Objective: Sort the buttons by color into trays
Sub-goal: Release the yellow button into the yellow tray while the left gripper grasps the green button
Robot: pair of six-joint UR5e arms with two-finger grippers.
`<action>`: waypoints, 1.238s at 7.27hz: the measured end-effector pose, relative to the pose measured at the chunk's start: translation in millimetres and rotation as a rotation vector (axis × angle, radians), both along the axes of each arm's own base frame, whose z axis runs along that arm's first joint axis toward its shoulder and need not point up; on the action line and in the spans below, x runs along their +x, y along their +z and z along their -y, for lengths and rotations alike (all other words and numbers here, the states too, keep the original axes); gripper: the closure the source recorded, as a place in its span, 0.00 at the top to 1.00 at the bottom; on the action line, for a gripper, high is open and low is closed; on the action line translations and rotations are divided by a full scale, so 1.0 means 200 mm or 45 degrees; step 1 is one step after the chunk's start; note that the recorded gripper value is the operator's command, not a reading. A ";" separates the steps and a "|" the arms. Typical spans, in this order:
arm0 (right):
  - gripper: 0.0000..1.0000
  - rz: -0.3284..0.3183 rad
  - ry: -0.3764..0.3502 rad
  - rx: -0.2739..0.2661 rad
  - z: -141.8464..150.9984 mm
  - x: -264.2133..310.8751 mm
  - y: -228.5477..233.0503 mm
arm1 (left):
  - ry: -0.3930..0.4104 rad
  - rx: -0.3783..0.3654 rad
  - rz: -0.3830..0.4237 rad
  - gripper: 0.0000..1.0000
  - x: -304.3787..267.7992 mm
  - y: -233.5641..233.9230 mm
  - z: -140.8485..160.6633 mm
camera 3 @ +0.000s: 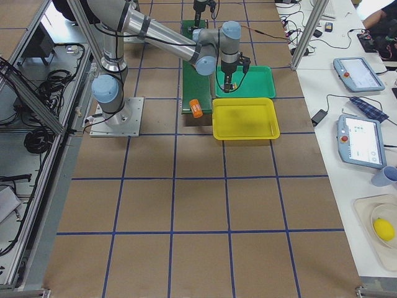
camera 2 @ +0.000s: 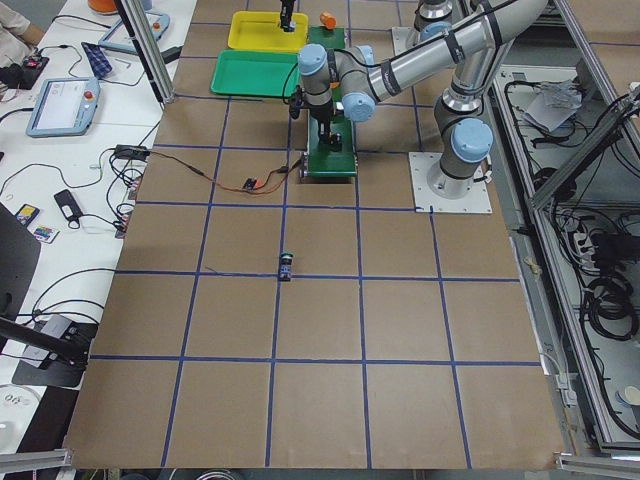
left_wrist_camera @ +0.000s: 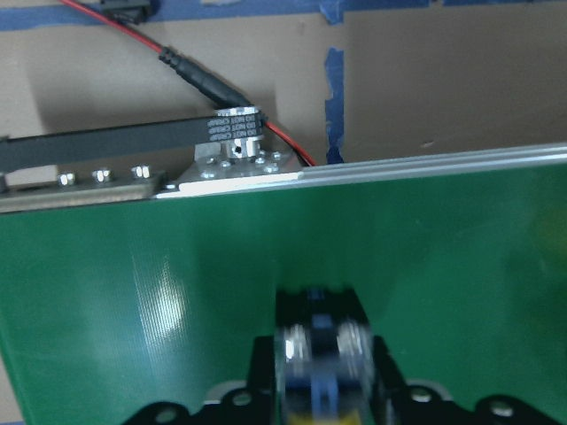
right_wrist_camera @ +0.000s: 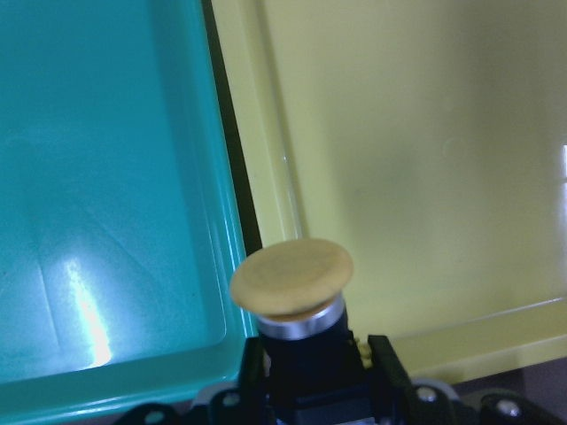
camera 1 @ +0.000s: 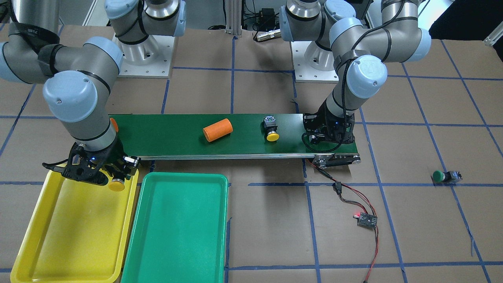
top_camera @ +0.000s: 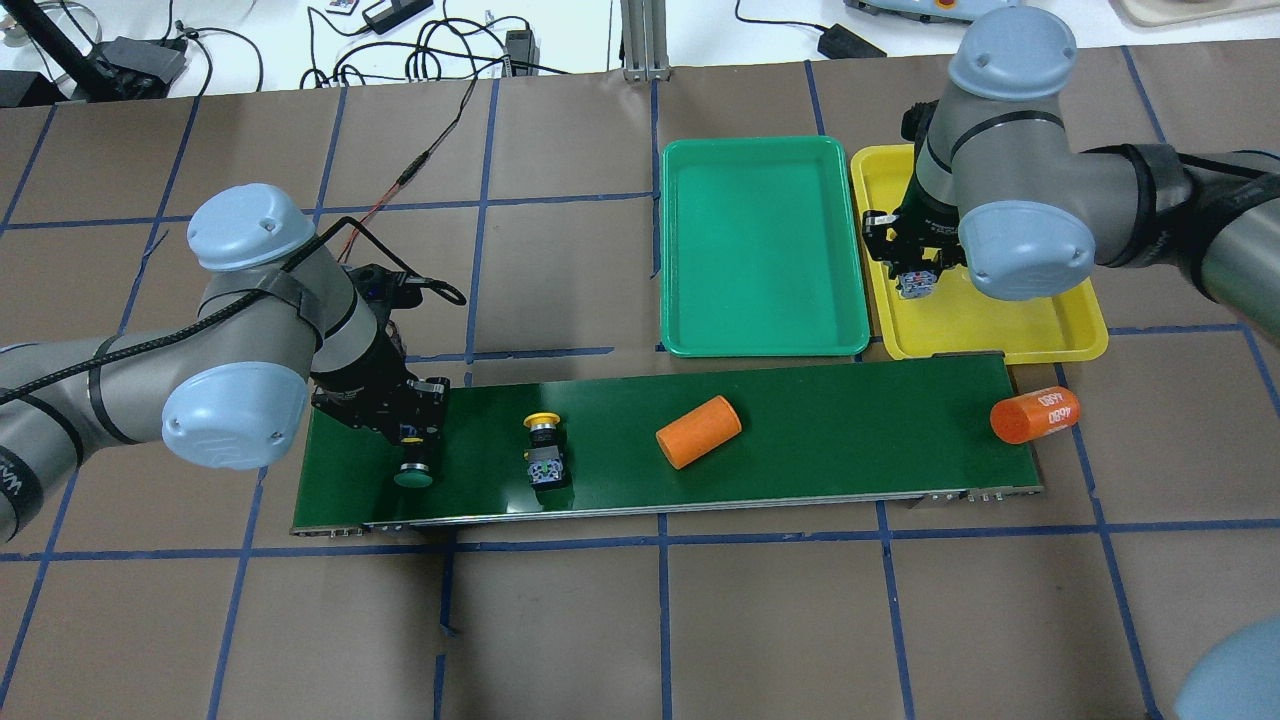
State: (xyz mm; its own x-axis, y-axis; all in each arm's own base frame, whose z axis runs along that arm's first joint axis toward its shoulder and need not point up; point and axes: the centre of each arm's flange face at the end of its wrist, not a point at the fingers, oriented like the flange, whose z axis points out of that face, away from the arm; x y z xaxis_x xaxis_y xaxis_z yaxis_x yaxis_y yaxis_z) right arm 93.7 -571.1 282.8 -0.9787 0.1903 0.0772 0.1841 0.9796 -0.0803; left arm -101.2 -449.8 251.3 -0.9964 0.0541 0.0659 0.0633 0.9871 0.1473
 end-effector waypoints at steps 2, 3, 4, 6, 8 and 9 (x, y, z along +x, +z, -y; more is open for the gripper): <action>0.27 -0.050 -0.038 0.020 0.02 -0.08 -0.05 | 0.001 -0.119 0.017 1.00 0.12 0.22 0.16; 0.46 -0.081 -0.047 0.030 0.03 -0.10 -0.07 | 0.029 -0.131 0.021 1.00 0.28 0.36 0.29; 0.49 -0.095 -0.051 0.038 0.03 -0.12 -0.08 | 0.000 -0.130 0.013 1.00 0.50 0.44 0.39; 0.62 -0.102 -0.051 0.048 0.03 -0.12 -0.09 | -0.196 -0.145 -0.019 1.00 1.04 0.42 0.47; 0.69 -0.104 -0.046 0.045 0.01 -0.11 -0.08 | -0.483 -0.202 -0.022 1.00 1.47 0.31 0.53; 0.82 -0.104 -0.044 0.044 0.01 -0.10 -0.08 | -0.637 -0.218 -0.024 1.00 1.63 0.23 0.54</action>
